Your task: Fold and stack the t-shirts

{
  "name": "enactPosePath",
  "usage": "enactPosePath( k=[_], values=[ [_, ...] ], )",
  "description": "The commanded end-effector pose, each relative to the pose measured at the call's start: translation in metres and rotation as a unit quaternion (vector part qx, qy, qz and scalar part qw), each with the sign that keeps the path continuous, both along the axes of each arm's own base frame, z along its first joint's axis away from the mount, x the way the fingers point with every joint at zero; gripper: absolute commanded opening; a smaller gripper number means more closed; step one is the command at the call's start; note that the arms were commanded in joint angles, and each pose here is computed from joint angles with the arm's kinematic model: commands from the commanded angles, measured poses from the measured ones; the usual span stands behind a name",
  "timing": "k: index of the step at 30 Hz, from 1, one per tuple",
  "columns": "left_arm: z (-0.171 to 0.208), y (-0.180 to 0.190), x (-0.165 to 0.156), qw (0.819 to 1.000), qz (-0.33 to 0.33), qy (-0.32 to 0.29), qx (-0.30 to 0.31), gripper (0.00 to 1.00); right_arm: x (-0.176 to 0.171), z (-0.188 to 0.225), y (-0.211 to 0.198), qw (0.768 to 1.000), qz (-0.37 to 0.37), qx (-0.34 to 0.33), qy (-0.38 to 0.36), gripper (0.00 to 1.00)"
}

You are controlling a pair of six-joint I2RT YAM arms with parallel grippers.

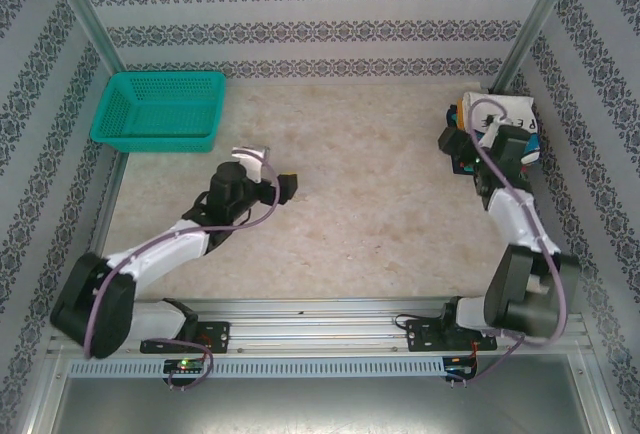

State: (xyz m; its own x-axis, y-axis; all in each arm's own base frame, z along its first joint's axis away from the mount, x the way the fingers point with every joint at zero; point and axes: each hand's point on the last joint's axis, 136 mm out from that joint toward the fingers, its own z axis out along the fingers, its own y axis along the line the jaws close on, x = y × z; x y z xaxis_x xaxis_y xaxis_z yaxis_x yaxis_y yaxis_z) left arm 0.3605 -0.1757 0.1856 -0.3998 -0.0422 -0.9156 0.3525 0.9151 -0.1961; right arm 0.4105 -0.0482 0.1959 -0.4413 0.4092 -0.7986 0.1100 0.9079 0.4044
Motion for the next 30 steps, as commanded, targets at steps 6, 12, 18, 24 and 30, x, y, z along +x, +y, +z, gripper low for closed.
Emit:
enactPosePath(
  k=[6,12,18,24,30],
  values=[
    [-0.013,0.120,-0.023,0.972,0.175,-0.029,0.156,1.00,-0.029,-0.031,0.040,0.988,0.038,-0.145,-0.047,0.98],
    [-0.049,0.173,-0.020,0.963,0.234,-0.032,0.130,1.00,-0.035,-0.053,0.043,0.981,0.032,-0.164,-0.094,0.98],
    [-0.065,0.182,0.006,0.966,0.232,-0.051,0.106,1.00,-0.033,-0.075,0.051,0.977,0.052,-0.175,-0.111,0.98],
    [-0.098,0.192,0.033,0.965,0.235,-0.039,0.114,1.00,-0.027,-0.090,0.058,0.975,0.067,-0.178,-0.118,0.98],
    [-0.097,0.206,0.033,0.954,0.276,-0.024,0.112,1.00,-0.013,-0.092,0.048,0.979,0.044,-0.183,-0.081,0.98]
  ],
)
